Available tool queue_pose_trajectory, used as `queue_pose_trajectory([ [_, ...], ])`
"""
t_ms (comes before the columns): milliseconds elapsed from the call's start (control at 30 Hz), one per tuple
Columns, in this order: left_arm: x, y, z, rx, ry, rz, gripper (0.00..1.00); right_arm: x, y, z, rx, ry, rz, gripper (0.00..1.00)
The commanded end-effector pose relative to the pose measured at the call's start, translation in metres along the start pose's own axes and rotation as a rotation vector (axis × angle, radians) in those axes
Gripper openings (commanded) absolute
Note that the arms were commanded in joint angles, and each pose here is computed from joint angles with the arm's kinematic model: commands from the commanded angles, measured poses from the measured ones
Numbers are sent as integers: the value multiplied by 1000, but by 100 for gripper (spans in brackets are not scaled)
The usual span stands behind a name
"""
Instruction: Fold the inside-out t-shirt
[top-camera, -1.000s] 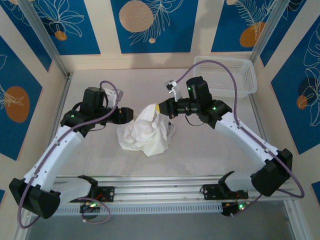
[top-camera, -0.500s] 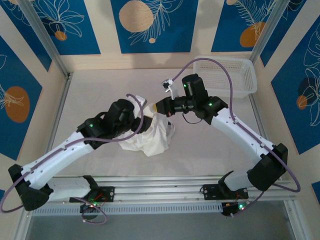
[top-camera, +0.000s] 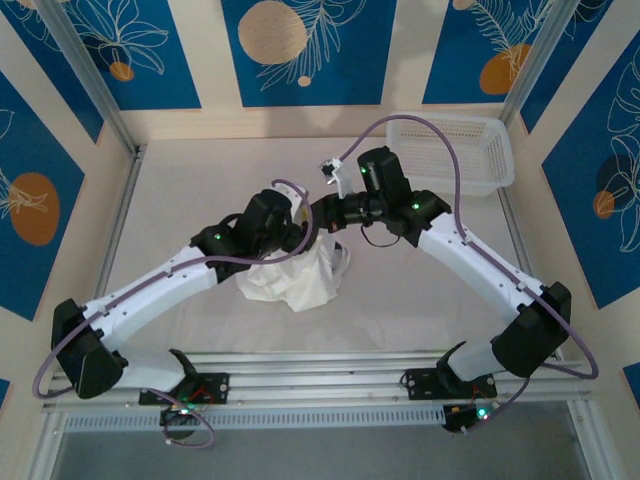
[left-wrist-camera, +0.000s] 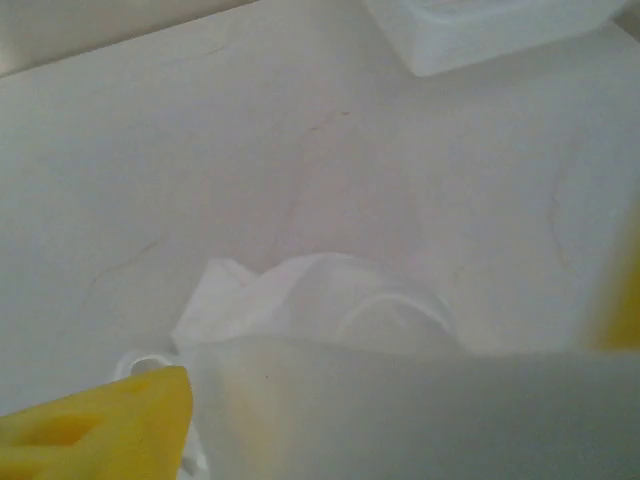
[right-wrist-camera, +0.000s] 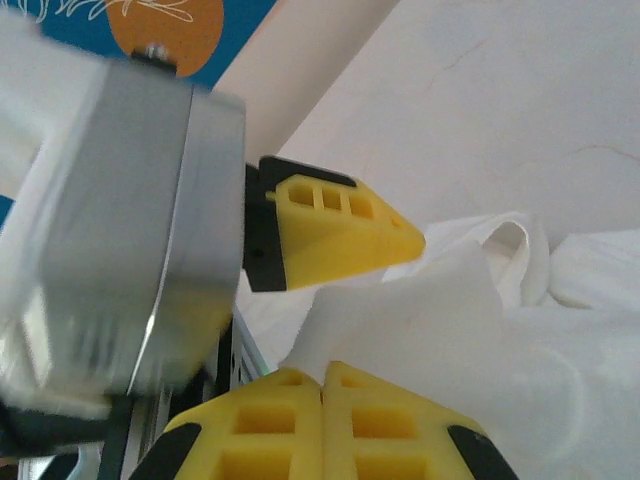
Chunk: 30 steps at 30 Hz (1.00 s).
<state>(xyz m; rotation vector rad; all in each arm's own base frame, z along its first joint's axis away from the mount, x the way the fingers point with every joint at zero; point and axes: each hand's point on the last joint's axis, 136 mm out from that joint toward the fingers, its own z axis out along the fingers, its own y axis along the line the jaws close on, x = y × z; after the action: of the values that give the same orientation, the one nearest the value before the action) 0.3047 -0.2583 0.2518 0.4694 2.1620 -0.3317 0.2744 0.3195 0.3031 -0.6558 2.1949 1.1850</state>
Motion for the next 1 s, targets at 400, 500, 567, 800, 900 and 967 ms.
queue_pose_trajectory([
  [400,-18,15,-33,307,-48,-200,0,12,-29,-6,114,37,82,0],
  [500,-32,-14,-44,525,-63,-250,0,12,-39,-7,156,24,92,7],
  [567,-37,-21,-48,572,-59,-288,0,15,-46,-4,177,15,90,28],
  [800,-48,-26,-52,620,-59,-373,0,36,-64,18,317,-40,29,58],
  [900,-45,-23,-49,600,-51,-377,0,34,-91,10,512,-88,42,58],
  [967,-43,-21,-48,588,-43,-380,0,34,-107,2,611,-110,28,58],
])
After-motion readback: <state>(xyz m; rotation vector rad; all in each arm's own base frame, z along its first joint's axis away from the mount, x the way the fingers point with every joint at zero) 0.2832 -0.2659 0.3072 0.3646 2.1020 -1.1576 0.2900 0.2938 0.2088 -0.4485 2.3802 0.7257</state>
